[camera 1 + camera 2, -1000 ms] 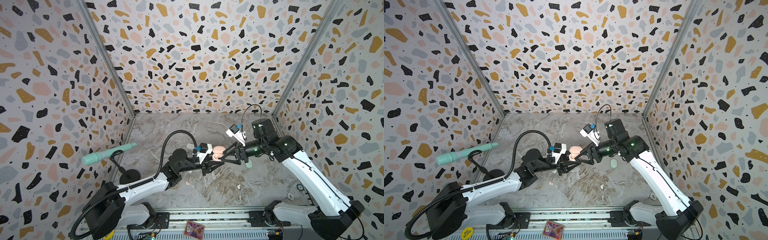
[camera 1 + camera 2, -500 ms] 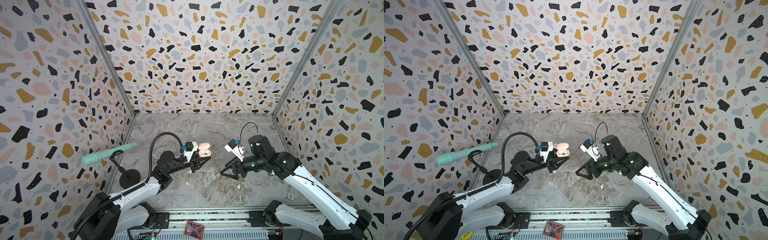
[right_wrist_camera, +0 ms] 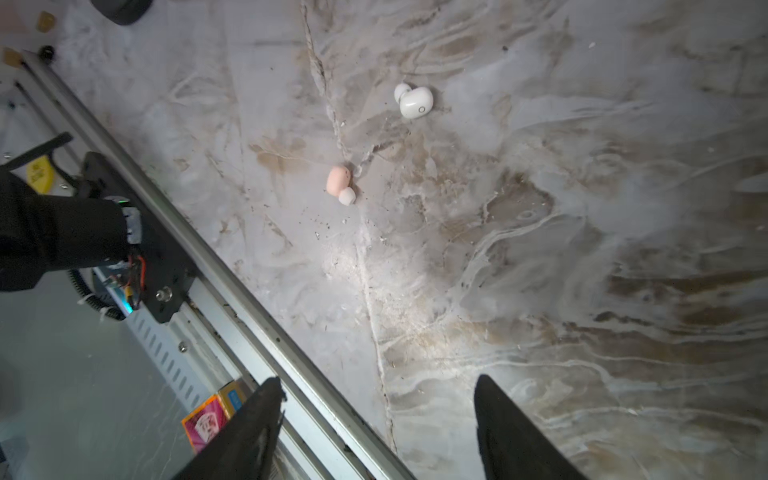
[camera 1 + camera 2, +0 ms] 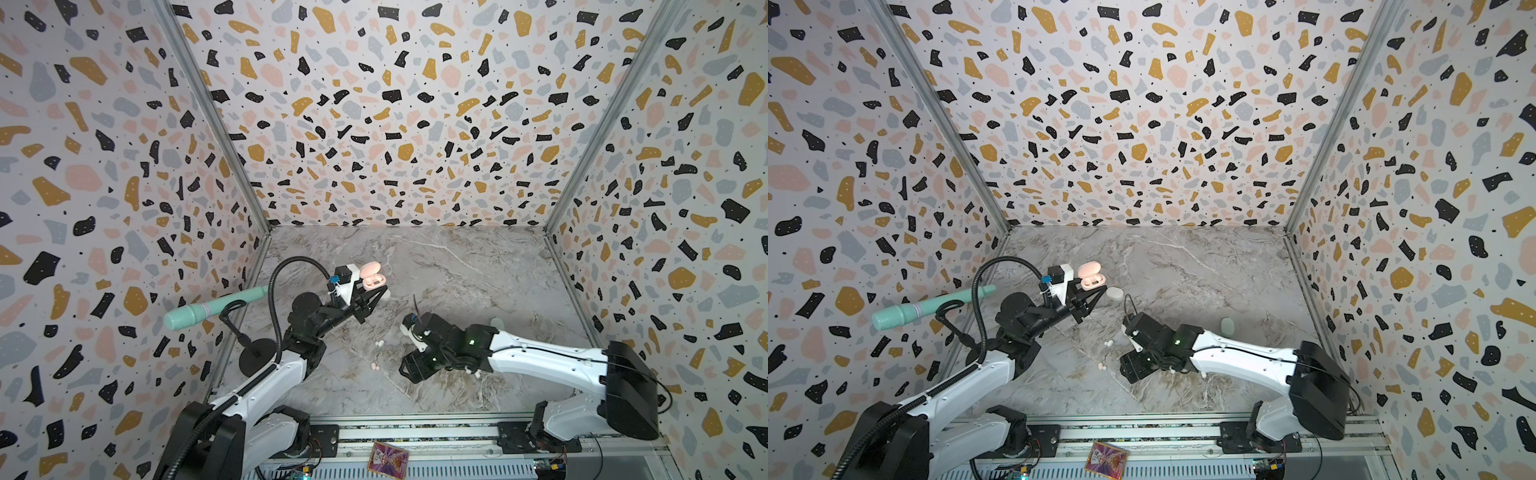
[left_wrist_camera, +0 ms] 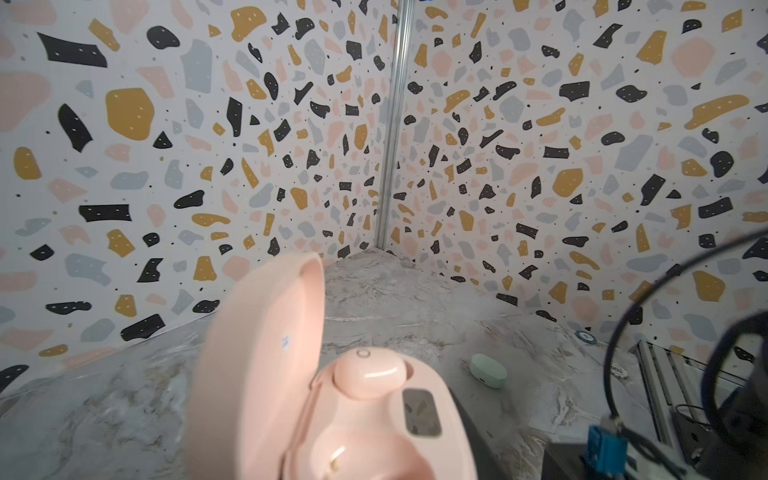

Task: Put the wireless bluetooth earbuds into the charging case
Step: 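Move the right gripper away to the second pink earbud on the table, then lower the right gripper onto the second pink earbud and close on it, then lift the earbud and carry it to the open case in the left gripper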

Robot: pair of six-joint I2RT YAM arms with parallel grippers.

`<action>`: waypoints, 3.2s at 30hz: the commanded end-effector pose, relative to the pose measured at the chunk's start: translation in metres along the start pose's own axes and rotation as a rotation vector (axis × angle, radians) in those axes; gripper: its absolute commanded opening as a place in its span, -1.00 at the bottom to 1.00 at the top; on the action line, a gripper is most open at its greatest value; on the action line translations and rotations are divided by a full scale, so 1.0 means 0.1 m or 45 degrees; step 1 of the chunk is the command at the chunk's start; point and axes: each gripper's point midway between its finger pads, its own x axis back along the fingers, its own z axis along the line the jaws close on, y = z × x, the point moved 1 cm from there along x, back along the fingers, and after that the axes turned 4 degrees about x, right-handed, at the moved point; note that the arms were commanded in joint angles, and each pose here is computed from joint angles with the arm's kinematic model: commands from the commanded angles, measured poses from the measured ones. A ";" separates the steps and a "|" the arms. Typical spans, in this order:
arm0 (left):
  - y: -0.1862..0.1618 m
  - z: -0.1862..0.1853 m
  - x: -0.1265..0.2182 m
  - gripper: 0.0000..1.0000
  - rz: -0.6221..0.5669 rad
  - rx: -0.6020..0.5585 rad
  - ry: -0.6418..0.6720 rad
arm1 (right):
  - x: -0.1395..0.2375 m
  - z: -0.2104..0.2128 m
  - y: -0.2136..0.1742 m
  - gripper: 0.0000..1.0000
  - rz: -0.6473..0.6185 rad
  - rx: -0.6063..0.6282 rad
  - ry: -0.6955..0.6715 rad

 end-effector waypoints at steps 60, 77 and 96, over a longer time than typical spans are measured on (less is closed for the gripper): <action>0.22 0.60 0.08 -0.41 -0.142 0.058 0.072 | -1.20 0.24 0.37 -0.62 0.284 -0.048 -0.356; 0.13 0.33 -0.07 -0.41 -0.101 0.075 -0.044 | -0.23 0.16 0.44 -0.81 0.101 -0.164 -0.254; 0.19 -0.49 -0.35 -0.40 -0.090 -0.029 -0.275 | 1.79 0.24 1.48 -0.81 -0.614 -0.175 0.177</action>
